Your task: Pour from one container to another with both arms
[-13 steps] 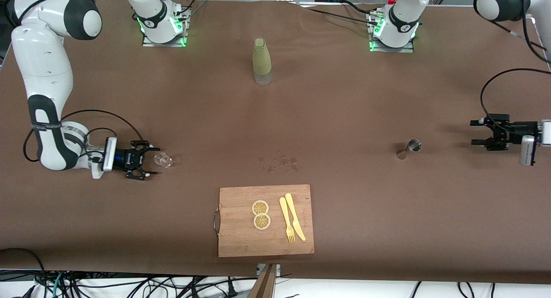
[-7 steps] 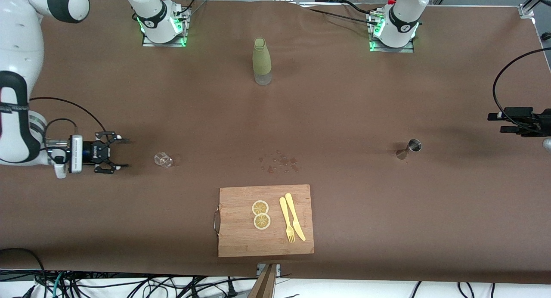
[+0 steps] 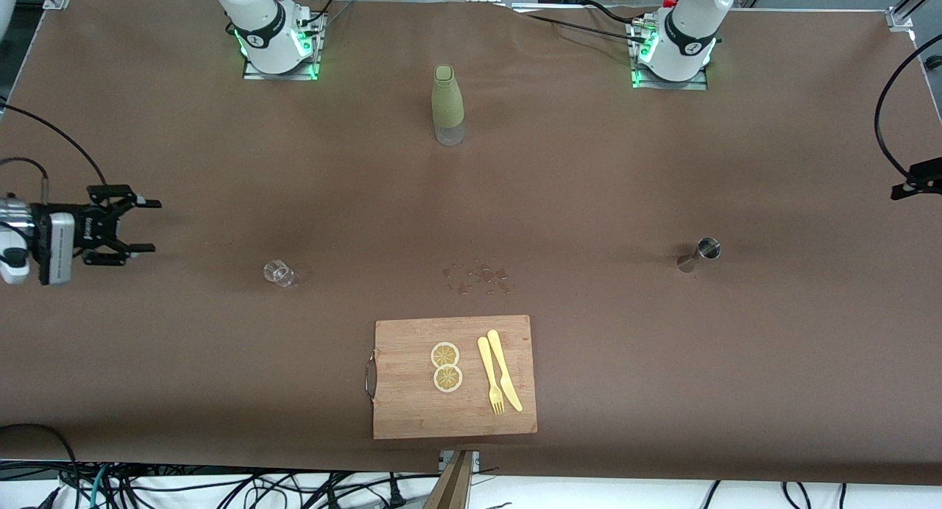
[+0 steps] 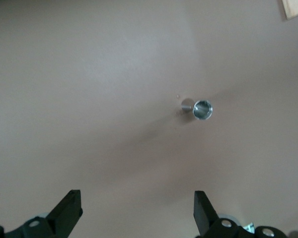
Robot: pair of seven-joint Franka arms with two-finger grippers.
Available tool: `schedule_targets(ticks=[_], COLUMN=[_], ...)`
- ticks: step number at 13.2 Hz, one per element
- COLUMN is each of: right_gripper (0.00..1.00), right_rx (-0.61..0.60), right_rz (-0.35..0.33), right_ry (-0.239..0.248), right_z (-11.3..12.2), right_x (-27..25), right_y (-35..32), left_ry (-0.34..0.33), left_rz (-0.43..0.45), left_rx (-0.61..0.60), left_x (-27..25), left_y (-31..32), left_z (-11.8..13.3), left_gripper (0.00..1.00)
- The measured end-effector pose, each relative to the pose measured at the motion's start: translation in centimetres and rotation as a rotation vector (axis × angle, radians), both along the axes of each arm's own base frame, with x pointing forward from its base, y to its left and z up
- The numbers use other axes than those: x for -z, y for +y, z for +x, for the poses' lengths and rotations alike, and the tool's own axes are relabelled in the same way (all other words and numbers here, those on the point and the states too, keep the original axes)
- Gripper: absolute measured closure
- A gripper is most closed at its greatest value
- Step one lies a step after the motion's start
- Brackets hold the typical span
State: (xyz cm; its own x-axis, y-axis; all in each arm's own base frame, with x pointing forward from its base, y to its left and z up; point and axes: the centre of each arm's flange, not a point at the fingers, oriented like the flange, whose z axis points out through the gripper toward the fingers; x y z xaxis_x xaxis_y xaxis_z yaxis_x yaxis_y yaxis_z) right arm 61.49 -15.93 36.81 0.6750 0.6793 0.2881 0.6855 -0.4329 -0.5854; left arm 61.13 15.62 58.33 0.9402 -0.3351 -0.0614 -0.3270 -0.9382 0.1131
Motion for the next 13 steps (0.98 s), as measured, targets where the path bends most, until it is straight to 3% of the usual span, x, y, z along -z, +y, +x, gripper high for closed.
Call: schedule_targets(ticks=[4, 7, 10, 13], right_gripper=[0.0, 0.0, 0.0, 0.0], right_rx=[0.129, 0.316, 0.518, 0.797], right_rz=[-0.326, -0.573, -0.787, -0.866], right_ry=[0.094, 0.147, 0.123, 0.161], right_z=[-1.0, -2.6, -4.7, -7.0], right_x=[-8.9, -13.9, -16.2, -17.2], right_y=[3.8, 6.4, 9.9, 13.2], left_ry=[-0.019, -0.006, -0.001, 0.001], left_rz=[0.02, 0.027, 0.021, 0.019], left_rx=[-0.288, -0.346, -0.354, -0.357], left_x=[-3.4, -3.2, -3.2, -3.2], left_y=[-7.9, -10.9, -12.8, -14.0], left_z=[0.1, 0.5, 0.6, 0.7], left_gripper=[0.0, 0.0, 0.0, 0.0])
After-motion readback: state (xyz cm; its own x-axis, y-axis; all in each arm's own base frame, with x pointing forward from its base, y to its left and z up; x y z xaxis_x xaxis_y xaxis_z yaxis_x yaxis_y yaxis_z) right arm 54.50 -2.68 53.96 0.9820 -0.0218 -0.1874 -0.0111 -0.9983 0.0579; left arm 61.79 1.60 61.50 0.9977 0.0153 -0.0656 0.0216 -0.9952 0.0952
